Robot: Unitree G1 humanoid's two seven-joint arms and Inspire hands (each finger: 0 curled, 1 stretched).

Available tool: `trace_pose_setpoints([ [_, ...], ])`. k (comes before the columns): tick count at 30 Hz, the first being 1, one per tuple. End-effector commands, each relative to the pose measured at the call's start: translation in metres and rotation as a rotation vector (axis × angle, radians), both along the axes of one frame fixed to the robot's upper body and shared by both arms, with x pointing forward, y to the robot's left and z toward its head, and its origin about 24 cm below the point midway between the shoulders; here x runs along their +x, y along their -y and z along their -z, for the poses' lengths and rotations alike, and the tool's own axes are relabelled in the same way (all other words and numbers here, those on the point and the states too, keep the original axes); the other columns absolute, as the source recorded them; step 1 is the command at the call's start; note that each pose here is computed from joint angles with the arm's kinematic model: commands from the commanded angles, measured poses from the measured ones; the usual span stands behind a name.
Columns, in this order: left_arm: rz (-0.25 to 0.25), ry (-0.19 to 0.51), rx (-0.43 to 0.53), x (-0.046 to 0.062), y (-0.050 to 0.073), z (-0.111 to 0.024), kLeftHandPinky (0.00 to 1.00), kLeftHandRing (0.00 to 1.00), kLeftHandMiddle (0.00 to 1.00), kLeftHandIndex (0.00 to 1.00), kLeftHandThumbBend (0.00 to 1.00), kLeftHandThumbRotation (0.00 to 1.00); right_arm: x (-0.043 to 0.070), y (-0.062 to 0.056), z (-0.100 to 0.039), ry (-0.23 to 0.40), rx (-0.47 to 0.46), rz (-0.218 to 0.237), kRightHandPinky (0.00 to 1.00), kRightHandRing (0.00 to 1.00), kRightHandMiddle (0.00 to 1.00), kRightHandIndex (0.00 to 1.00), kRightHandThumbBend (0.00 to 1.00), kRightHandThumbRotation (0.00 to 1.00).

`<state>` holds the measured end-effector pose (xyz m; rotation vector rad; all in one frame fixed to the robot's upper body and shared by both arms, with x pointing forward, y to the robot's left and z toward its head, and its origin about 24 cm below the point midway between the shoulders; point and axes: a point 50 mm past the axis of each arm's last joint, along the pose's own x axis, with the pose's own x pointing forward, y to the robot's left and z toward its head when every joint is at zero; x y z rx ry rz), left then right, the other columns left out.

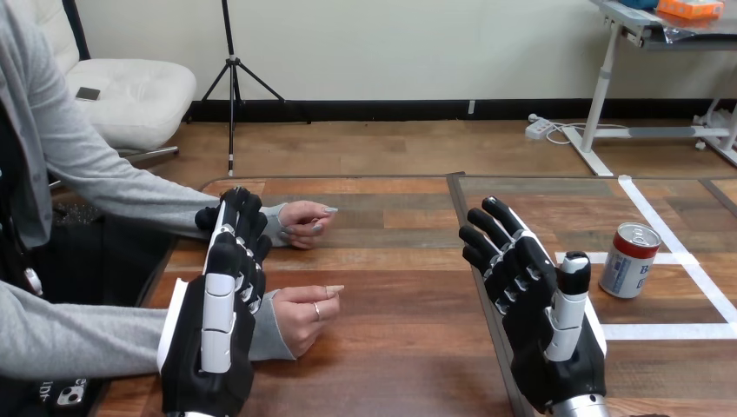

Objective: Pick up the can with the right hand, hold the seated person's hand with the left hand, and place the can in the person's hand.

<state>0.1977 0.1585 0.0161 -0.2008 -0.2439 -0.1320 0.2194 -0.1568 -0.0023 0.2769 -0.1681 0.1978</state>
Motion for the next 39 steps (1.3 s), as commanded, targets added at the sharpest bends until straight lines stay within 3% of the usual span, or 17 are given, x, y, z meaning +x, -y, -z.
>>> trace_pose_setpoints([
  [1, 0.015, 0.092, 0.005, 0.009, 0.004, -0.017, 1.0, 1.0, 1.0, 1.0, 0.7, 0.96, 0.011, 0.001, -0.031, 0.15, 0.002, -0.006, 0.92, 0.91, 0.91, 0.91, 1.0, 1.0],
  [11, 0.018, 0.088, 0.005, 0.009, 0.004, -0.017, 1.0, 1.0, 1.0, 1.0, 0.7, 0.96, 0.01, 0.014, -0.055, 0.269, 0.011, 0.045, 0.9, 0.93, 0.92, 0.91, 1.0, 1.0],
  [20, 0.033, 0.077, -0.008, 0.008, 0.003, -0.017, 1.0, 1.0, 1.0, 1.0, 0.7, 0.96, 0.01, 0.028, -0.069, 0.324, 0.004, 0.097, 0.84, 0.91, 0.91, 0.89, 1.0, 1.0],
  [24, 0.031, 0.075, -0.014, 0.008, 0.003, -0.016, 1.0, 1.0, 1.0, 1.0, 0.7, 0.96, 0.012, 0.036, -0.073, 0.337, 0.004, 0.11, 0.82, 0.9, 0.91, 0.89, 1.0, 1.0],
  [39, 0.024, 0.08, -0.008, 0.009, 0.006, -0.016, 1.0, 1.0, 1.0, 1.0, 0.71, 0.96, 0.017, 0.061, -0.081, 0.356, 0.007, 0.172, 0.86, 0.93, 0.92, 0.9, 1.0, 1.0],
])
